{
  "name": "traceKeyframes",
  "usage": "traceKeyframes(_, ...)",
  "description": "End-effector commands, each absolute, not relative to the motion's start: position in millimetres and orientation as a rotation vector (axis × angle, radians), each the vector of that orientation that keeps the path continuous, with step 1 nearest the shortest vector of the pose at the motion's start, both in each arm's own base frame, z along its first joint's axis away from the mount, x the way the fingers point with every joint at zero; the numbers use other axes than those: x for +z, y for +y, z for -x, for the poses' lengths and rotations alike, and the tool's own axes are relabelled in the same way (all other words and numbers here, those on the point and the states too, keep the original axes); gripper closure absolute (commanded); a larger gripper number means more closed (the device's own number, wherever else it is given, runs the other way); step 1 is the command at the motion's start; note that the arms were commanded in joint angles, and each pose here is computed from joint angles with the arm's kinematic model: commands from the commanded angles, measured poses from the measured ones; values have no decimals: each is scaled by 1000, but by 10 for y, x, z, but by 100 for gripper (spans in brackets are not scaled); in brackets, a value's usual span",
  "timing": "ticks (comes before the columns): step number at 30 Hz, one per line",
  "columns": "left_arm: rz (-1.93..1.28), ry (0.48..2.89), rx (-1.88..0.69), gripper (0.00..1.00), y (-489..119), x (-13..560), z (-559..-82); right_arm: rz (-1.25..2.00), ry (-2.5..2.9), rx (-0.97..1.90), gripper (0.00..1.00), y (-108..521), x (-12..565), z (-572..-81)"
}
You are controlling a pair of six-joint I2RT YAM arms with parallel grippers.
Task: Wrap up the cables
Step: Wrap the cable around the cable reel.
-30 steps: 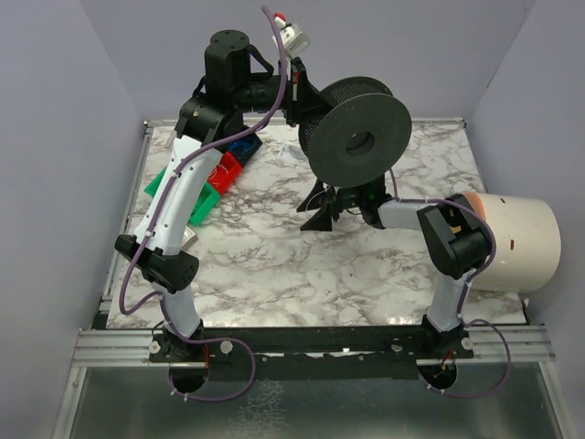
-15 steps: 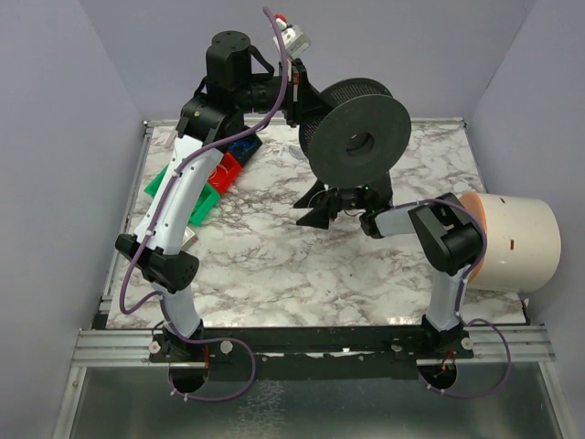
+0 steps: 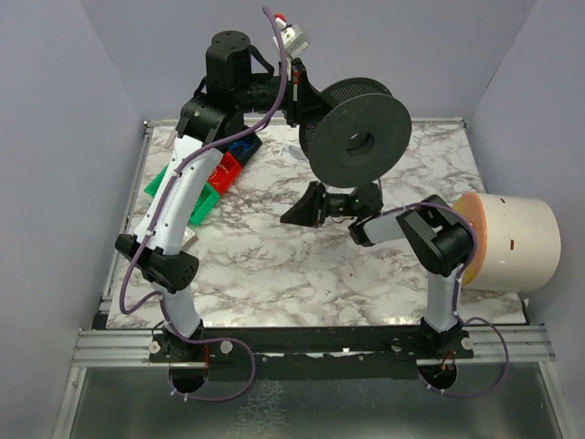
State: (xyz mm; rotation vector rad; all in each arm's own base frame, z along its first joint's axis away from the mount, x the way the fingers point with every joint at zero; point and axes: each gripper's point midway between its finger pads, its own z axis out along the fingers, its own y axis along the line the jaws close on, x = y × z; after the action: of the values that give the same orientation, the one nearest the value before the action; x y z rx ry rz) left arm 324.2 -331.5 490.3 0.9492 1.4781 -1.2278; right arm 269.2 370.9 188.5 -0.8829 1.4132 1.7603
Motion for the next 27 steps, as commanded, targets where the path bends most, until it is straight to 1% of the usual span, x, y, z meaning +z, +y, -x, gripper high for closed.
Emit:
traceKeyframes(1, -976, 1374, -1234, 100, -3276, 5159, -3125, 678, 1431, 1780, 99, 3707, 2052, -2870)
traceKeyframes(3, -978, 1371, -1234, 100, -3276, 5169, -3115, 562, 1503, 1741, 100, 3642, 2015, -3024)
traceKeyframes(6, -980, 1368, -1234, 100, -3268, 5179, -3097, 296, 1628, 1627, 100, 3396, 1887, -3423)
traceKeyframes(10, -982, 1381, -1220, 100, -3242, 5140, -3095, -33, 1720, 1430, 100, 2731, 1700, -4027)
traceKeyframes(14, -976, 1409, -1203, 100, -3191, 5056, -3125, -146, 1699, 1296, 99, 2027, 1751, -4411)
traceKeyframes(18, -950, 1440, -1138, 100, -3104, 4995, -3224, -47, 1674, 1225, 100, 1680, 1993, -4517)
traceKeyframes(22, -904, 1481, -985, 100, -2968, 4920, -3431, 163, 1678, 1151, 100, 1579, 2270, -4464)
traceKeyframes(25, -926, 1511, -884, 100, -2885, 4782, -3509, 306, 1714, 1201, 100, 1593, 2425, -4348)
traceKeyframes(27, -935, 1533, -815, 100, -2828, 4668, -3557, 371, 1740, 1222, 100, 1491, 2553, -4295)
